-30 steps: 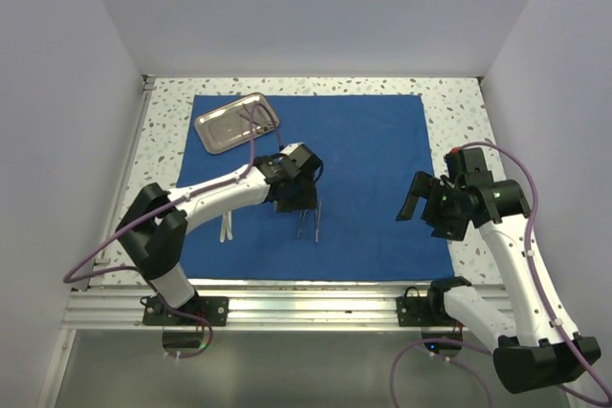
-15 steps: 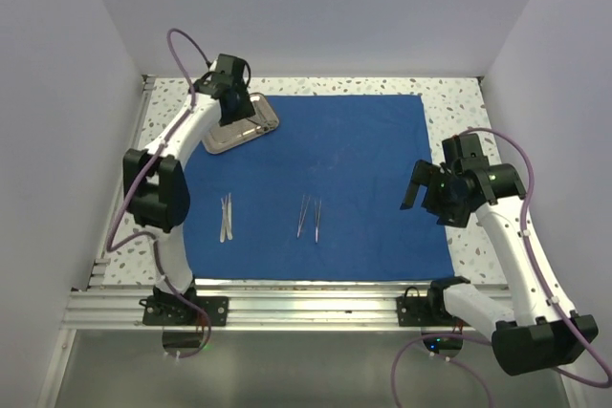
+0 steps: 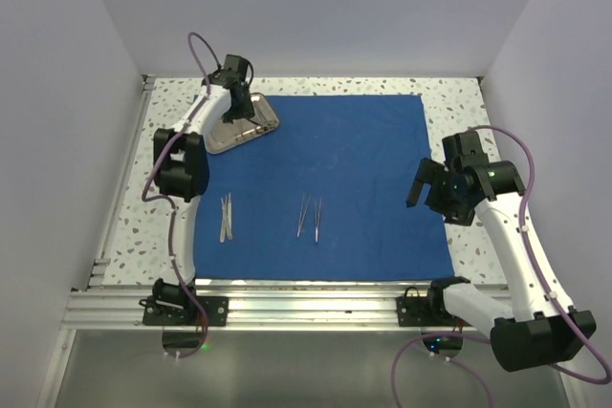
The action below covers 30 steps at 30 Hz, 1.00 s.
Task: Open and lay out the surgical kit
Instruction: Pick up the medical item from the container.
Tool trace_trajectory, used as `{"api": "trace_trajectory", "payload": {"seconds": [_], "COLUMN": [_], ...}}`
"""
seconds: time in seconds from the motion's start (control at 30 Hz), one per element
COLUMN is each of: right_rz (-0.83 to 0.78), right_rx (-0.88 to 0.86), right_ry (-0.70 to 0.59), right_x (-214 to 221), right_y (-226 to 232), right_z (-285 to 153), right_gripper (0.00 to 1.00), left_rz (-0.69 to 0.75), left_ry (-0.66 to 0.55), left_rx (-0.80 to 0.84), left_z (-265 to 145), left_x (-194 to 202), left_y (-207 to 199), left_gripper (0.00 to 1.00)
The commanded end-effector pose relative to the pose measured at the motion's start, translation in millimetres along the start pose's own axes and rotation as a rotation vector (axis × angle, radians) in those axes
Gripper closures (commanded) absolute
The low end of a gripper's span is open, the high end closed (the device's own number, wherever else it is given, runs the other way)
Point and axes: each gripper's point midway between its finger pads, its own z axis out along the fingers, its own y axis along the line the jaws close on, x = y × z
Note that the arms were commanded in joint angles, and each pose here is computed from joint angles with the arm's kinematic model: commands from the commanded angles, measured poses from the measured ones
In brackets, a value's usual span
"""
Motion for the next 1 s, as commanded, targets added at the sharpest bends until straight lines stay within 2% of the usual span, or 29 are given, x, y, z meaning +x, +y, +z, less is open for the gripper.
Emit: {"api": "trace_trajectory", "payload": {"seconds": [0.0, 0.17, 0.27, 0.37, 0.4, 0.57, 0.6, 0.73, 0.8, 0.9, 0.97], "right_rz": [0.023, 0.032, 0.034, 0.035, 0.033, 0.033, 0.03, 0.027, 0.025, 0.028, 0.028], "right_rx": [0.025, 0.026, 0.026, 0.024, 0.024, 0.011, 0.004, -0.029, -0.052, -0.094, -0.126], "right_ry": [-0.035, -0.028, -0.022, -0.023, -0.023, -0.012, -0.009, -0.005, 0.002, 0.025, 0.039], "right_x": [-12.0, -15.3, -16.1, -16.9, -16.6, -14.0, -13.2, -11.6, -11.1, -7.6, -4.3], "right_y": [-1.6, 1.4, 2.9, 3.7, 3.5, 5.0, 6.1, 10.9, 15.5, 23.4, 29.2], "right_z": [-3.1, 1.9, 4.9, 5.4, 5.4, 7.7, 7.7, 9.8, 12.0, 14.6, 14.4], "right_gripper": [0.01, 0.02, 0.02, 0.02, 0.02, 0.02, 0.02, 0.02, 0.02, 0.01, 0.02], "left_rz": [0.025, 0.043, 0.048, 0.047, 0.048, 0.048, 0.041, 0.002, 0.028, 0.074, 0.105], "left_ry": [-0.013, 0.019, 0.037, 0.057, 0.062, 0.084, 0.055, 0.05, 0.054, 0.038, 0.078], "left_rx": [0.013, -0.019, -0.04, -0.049, -0.05, -0.03, -0.012, 0.064, 0.098, 0.132, 0.149], "left_z": [5.4, 23.3, 32.2, 40.8, 42.6, 36.5, 21.8, -14.6, -33.2, -83.7, -98.4], "left_x": [-8.6, 4.9, 11.9, 20.4, 22.4, 30.4, 20.6, 23.7, 34.7, 57.3, 98.8], "left_y": [-0.2, 7.2, 14.1, 20.1, 21.3, 20.8, 17.8, 7.0, -10.5, -35.1, -50.7], "left_gripper": [0.48, 0.54, 0.62, 0.8, 1.0, 1.0, 1.0, 1.0, 1.0, 1.0, 1.0]}}
